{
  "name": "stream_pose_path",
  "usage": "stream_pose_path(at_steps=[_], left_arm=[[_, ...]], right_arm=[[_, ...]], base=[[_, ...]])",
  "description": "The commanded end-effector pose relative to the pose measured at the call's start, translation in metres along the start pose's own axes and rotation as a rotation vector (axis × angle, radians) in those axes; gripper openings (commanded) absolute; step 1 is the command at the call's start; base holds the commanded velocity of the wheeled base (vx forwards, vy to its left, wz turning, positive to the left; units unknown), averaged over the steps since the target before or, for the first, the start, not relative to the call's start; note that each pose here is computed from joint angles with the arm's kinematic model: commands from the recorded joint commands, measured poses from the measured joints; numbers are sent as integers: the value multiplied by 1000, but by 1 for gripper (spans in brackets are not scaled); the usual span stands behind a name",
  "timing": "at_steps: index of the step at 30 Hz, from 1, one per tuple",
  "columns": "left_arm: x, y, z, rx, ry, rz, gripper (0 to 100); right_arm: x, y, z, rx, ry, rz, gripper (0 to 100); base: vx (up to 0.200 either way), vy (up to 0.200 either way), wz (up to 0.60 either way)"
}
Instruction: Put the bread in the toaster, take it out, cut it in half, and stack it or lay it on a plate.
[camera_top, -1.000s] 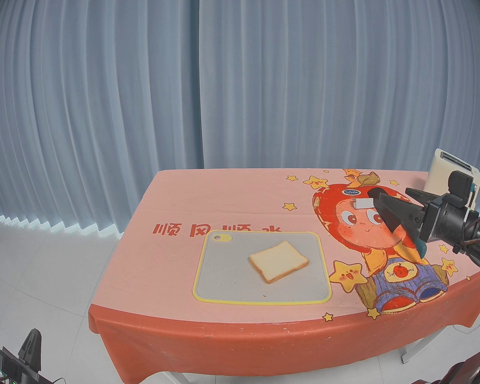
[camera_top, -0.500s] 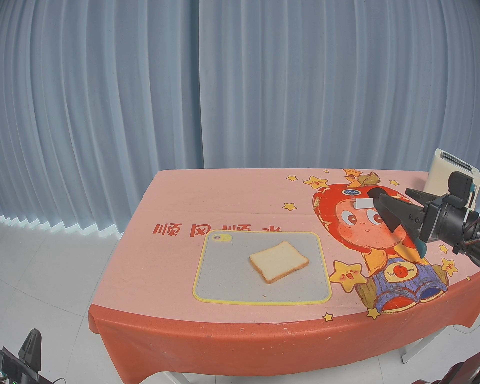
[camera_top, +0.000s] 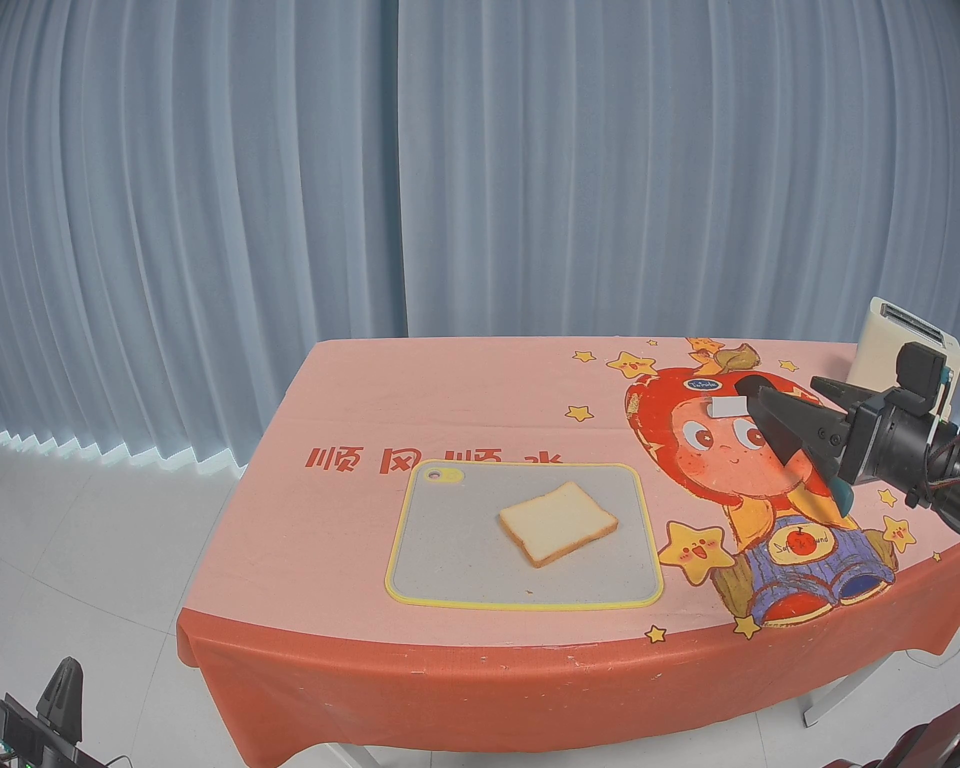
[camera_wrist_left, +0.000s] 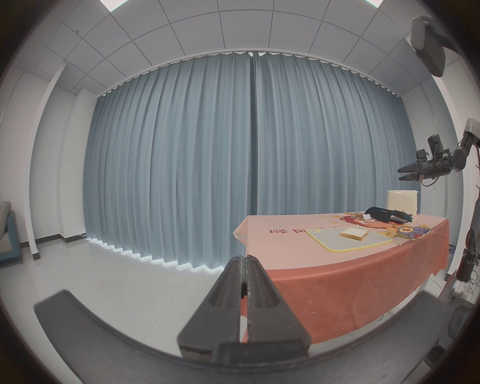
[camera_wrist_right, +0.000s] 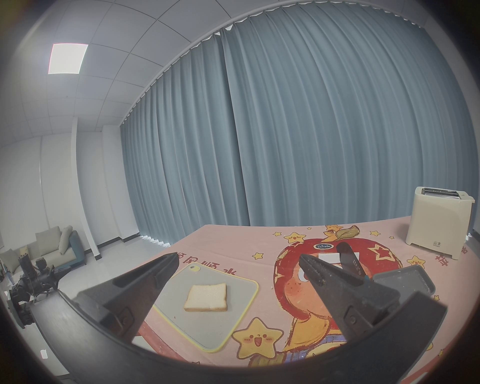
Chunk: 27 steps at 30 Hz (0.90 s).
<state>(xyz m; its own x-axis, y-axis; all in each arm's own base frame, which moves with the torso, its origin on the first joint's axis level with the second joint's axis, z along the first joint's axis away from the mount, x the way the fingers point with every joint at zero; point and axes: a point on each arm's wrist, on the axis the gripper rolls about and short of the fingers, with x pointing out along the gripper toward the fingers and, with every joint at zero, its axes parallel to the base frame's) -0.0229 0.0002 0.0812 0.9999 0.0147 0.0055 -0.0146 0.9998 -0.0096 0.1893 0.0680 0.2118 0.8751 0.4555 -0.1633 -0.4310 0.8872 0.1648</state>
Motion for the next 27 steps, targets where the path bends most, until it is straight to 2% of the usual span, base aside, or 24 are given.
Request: stream_pose_path(at_steps=[1, 27], left_arm=[[1, 0, -5, -1, 13, 1, 0], [1, 0, -5, 1, 13, 1, 0]], right_arm=[[1, 0, 0, 0, 1, 1, 100], [1, -1, -1, 1, 4, -1, 100]], base=[[0, 0, 0], [0, 0, 0]])
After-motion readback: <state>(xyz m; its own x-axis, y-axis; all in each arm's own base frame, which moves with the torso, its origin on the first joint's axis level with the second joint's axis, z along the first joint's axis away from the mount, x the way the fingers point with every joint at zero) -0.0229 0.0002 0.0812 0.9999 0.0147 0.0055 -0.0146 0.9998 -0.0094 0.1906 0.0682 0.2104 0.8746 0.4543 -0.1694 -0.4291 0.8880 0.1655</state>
